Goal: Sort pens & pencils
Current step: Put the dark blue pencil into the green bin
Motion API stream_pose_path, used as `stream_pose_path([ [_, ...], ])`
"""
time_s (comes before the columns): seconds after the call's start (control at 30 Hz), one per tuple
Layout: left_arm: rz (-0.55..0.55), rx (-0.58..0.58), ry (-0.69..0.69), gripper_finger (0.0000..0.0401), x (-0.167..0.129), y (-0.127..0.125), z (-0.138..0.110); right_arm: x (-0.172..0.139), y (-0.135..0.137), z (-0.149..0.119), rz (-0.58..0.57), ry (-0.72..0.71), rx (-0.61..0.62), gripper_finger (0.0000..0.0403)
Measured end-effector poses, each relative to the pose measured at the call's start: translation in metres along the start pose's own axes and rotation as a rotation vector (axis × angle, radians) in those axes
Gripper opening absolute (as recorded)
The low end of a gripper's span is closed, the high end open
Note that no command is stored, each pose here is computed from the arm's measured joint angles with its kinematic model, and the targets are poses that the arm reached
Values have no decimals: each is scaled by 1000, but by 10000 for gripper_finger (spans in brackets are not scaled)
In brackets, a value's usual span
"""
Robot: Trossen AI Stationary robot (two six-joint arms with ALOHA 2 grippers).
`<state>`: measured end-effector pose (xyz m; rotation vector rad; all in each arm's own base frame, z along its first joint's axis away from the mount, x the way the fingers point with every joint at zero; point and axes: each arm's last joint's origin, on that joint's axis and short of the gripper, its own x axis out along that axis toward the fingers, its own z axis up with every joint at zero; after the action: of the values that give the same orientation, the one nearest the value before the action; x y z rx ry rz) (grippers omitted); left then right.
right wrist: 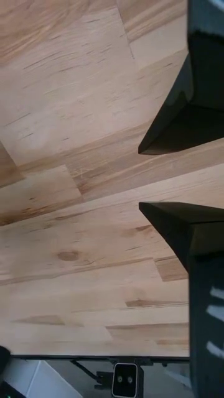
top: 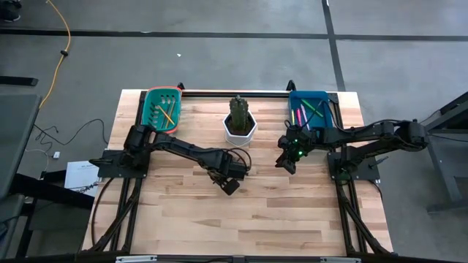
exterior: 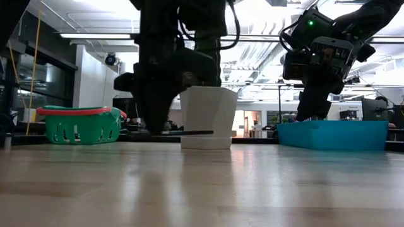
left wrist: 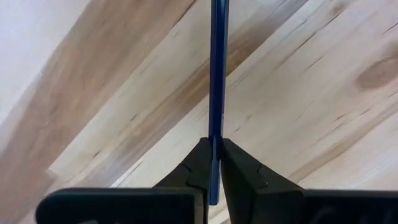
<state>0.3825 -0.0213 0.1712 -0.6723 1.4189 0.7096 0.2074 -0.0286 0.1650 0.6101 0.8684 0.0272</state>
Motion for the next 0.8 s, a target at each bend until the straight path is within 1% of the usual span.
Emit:
stream_pose_path([
  [0.33, 47, 34, 34, 19, -14, 10, -6, 0, 0, 0, 1, -4, -1, 124],
  [0.4, 36, 38, 27, 19, -18, 10, -7, 0, 0, 0, 1, -4, -2, 124],
  [0.6, 74, 43, 27, 19, -30, 18, -11, 0, 0, 1, 1, -14, -5, 124],
  [0.8, 84, 54, 30, 19, -38, 23, -14, 0, 1, 2, 3, -22, -4, 124],
])
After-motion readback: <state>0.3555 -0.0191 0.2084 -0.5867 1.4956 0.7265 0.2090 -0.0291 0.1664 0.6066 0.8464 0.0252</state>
